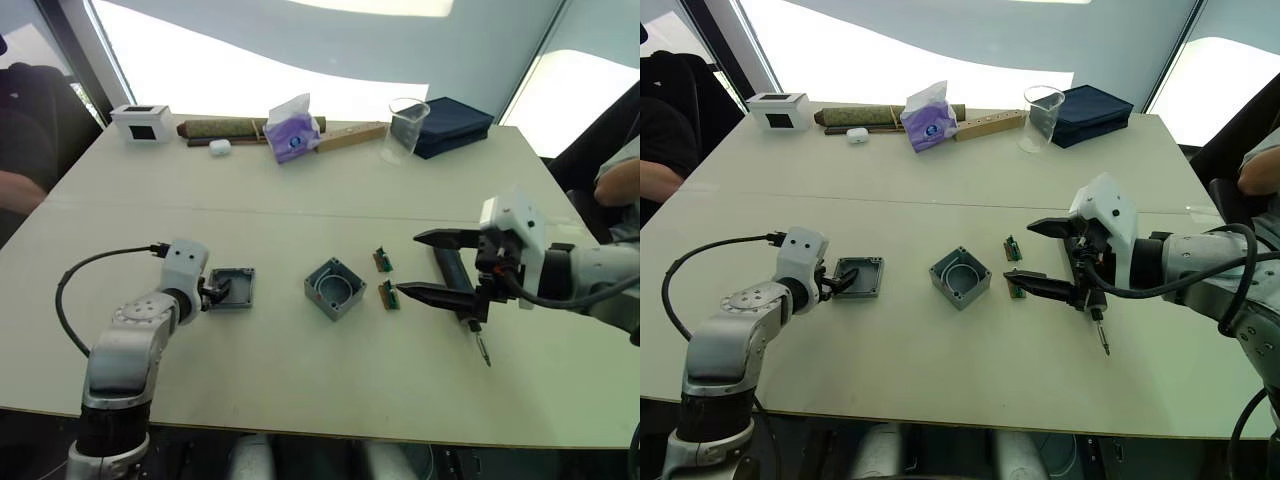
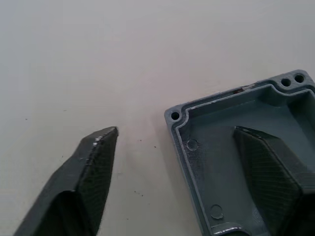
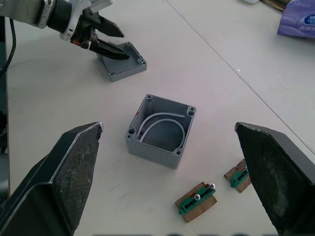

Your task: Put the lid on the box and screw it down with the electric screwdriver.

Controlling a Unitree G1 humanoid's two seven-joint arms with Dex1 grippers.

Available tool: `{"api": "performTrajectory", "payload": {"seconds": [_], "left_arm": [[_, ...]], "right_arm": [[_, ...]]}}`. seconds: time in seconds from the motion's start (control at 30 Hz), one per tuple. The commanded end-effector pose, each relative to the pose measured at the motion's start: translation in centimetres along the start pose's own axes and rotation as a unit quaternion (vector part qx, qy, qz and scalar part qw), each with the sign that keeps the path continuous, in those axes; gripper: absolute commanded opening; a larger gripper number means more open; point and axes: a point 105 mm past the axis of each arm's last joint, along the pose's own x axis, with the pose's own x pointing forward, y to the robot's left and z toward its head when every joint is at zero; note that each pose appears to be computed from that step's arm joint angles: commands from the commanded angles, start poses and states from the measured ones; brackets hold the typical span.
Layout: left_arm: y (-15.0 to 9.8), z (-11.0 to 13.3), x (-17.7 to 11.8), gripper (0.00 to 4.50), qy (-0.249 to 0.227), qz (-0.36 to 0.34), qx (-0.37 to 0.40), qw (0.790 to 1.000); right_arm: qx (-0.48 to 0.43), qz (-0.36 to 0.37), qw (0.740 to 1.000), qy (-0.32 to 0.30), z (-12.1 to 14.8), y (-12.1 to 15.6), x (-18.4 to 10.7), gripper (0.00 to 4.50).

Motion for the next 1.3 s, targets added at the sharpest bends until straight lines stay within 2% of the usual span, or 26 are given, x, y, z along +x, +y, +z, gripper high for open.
{"api": "performTrajectory", "payload": {"seconds": [0.03, 0.17, 0.23, 0.37, 0.43, 0.5, 0.6, 0.7, 0.8, 0.9, 1.03, 1.3], "left_arm": [[0.7, -2.5, -0.2, 2.11, 0.058, 0.018, -0.062, 0.996], [0.7, -3.3, -0.6, 0.57, 0.081, 0.022, -0.099, 0.992], [0.7, -3.5, -0.8, 0.11, 0.087, 0.023, -0.105, 0.990], [0.7, -3.6, -1.1, 0.11, 0.093, 0.024, -0.119, 0.988], [0.4, -2.6, -1.0, 0.11, 0.071, 0.016, -0.124, 0.990], [-0.6, 1.8, -0.8, 0.11, -0.036, -0.018, -0.120, 0.992], [-2.2, 7.5, -1.6, 0.11, -0.166, -0.071, -0.116, 0.977], [-4.0, 11.0, -2.4, 0.11, -0.239, -0.120, -0.104, 0.958], [-6.3, 13.5, -3.1, 0.11, -0.288, -0.174, -0.085, 0.938], [-8.8, 15.1, -3.6, 0.11, -0.326, -0.224, -0.063, 0.916], [-11.2, 15.8, -3.6, 0.11, -0.350, -0.267, -0.049, 0.896], [-13.1, 15.9, -3.4, 0.11, -0.367, -0.294, -0.024, 0.882]], "right_arm": [[-0.022, -0.004, 1.000, -0.016, 1.2, 0.2, -0.5, 4.50], [-0.025, -0.005, 1.000, -0.016, 1.3, 0.1, -0.5, 4.50], [-0.025, -0.004, 1.000, -0.016, 1.3, 0.2, -0.5, 4.50], [-0.023, -0.001, 1.000, -0.017, 1.3, 0.2, -0.5, 4.50], [-0.015, 0.002, 1.000, -0.022, 1.3, 0.3, -0.3, 4.50], [0.003, 0.002, 1.000, -0.030, 1.1, 0.4, 0.1, 4.50], [0.049, -0.004, 0.997, -0.052, 1.2, 0.4, 0.7, 4.50], [0.118, -0.019, 0.990, -0.075, 1.2, 0.0, 1.6, 4.50], [0.187, -0.014, 0.976, -0.109, 1.8, 0.0, 2.6, 4.50], [0.246, 0.026, 0.958, -0.146, 3.3, 1.2, 3.8, 4.50], [0.316, 0.033, 0.930, -0.184, 4.9, 1.3, 5.2, 4.50], [0.358, -0.007, 0.916, -0.180, 5.0, 0.8, 7.4, 4.50]]}}
